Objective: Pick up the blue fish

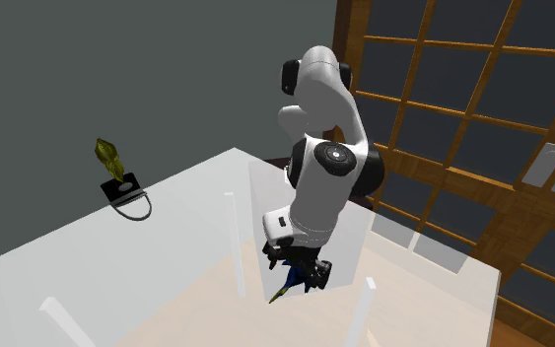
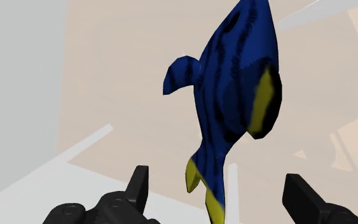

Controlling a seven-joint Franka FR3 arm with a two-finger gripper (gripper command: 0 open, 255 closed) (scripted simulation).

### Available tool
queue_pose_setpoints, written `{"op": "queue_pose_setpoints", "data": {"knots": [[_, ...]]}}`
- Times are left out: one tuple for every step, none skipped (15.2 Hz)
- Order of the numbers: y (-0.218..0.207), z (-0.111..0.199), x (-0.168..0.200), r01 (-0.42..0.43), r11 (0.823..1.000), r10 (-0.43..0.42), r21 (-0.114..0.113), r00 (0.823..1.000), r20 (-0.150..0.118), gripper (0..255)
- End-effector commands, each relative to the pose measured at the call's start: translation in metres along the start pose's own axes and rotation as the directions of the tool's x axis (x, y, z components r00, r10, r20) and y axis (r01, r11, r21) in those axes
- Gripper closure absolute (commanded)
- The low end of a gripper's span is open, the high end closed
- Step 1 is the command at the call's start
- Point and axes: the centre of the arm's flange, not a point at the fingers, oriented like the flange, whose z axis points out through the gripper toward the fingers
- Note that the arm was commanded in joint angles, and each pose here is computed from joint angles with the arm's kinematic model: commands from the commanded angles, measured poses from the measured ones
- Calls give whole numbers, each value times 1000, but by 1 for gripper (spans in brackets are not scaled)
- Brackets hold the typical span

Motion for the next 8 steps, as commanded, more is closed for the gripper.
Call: {"op": "queue_pose_setpoints", "data": {"knots": [[-2,10,0,-1,1000,1,0,1000,0,0],[-3,15,0,-1,1000,1,0,1000,0,0],[-5,23,0,-1,1000,1,0,1000,0,0],[-5,23,-1,-1,1000,1,0,1000,0,0],[-5,23,0,-1,1000,1,0,1000,0,0],[-5,23,-1,-1,1000,1,0,1000,0,255],[-5,23,-1,-1,1000,1,0,1000,0,255],[-5,23,0,-1,1000,1,0,1000,0,255]]}}
